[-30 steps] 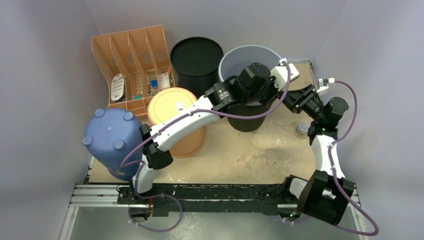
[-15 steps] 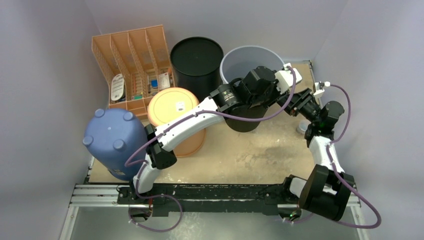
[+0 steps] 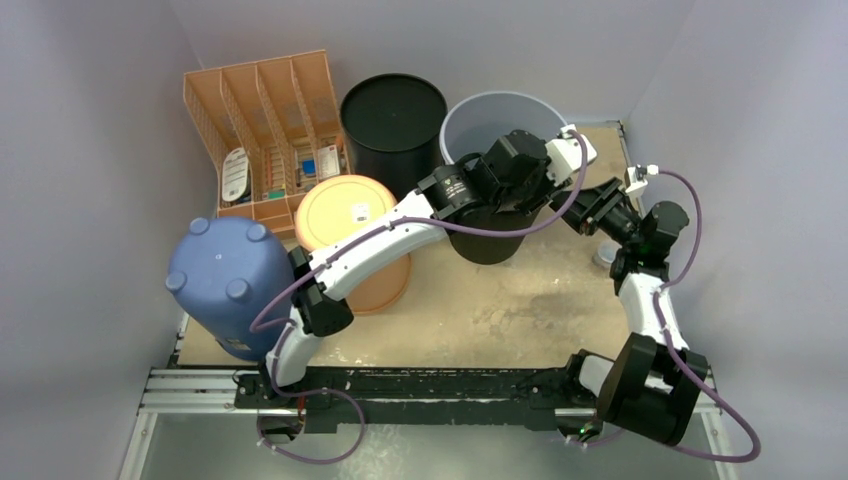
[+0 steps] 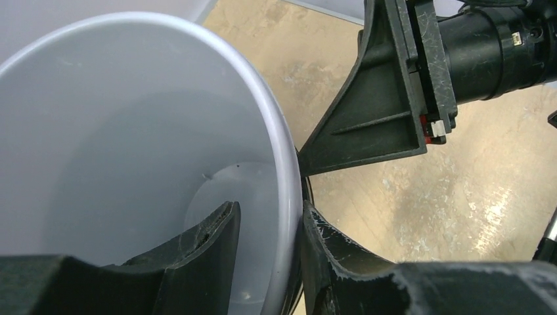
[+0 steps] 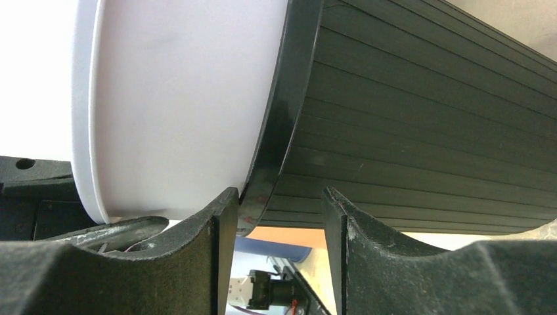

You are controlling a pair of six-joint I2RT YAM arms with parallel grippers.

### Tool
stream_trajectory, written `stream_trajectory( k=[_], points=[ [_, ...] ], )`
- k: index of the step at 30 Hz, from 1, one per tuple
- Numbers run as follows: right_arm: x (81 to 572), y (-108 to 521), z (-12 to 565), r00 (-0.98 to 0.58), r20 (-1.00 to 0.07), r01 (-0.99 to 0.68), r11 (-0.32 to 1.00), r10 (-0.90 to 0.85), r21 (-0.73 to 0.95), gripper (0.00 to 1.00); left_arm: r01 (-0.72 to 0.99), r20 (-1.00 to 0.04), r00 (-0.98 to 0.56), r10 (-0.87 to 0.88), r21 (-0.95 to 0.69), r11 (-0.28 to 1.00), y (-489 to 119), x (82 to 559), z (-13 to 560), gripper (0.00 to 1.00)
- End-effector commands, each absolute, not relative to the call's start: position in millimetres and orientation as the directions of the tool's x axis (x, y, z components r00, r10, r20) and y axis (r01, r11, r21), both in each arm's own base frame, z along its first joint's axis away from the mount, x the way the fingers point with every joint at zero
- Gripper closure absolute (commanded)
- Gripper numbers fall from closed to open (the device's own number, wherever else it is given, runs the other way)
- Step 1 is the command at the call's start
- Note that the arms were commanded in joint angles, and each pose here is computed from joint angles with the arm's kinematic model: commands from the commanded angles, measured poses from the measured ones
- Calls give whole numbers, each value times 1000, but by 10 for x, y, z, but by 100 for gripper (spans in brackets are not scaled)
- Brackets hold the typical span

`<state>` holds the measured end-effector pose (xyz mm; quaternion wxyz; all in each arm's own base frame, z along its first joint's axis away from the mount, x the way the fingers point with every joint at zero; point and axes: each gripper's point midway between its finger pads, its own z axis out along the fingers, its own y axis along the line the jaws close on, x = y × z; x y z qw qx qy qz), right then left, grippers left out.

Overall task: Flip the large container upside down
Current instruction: Adjust the container in the container.

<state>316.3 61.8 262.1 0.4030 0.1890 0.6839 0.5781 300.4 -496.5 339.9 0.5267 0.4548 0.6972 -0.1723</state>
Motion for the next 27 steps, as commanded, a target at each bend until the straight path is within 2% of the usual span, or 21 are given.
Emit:
stream_trajectory(
  k=[1,6,10,13,18,23,27],
  points=[
    [3184,619,2704,-595,-391,-252,299,702,920,50,820,-923,-51,381,179,544,-4934,3050,3590,67],
    [3260,576,2801,-561,-415,-282,307,716,909,51,824,-922,-54,384,176,539,-4909,3041,3587,86],
    [3259,596,2820,-571,-381,-296,251,727,922,54,838,-927,-54,370,160,522,-4954,3008,3600,100],
    [3207,631,2851,-571,-345,-325,180,745,928,55,846,-940,-49,336,140,515,-4988,2983,3669,100],
    [3029,706,2959,-573,-336,-413,91,747,906,51,857,-963,-63,262,83,508,-5040,2921,3826,100],
    [3040,734,2930,-576,-351,-423,98,738,901,50,855,-982,-74,172,26,518,-5066,2896,4003,100],
    [3028,747,2972,-568,-379,-451,108,731,886,43,867,-990,-76,118,-7,498,-5092,2843,4129,100]
  ],
)
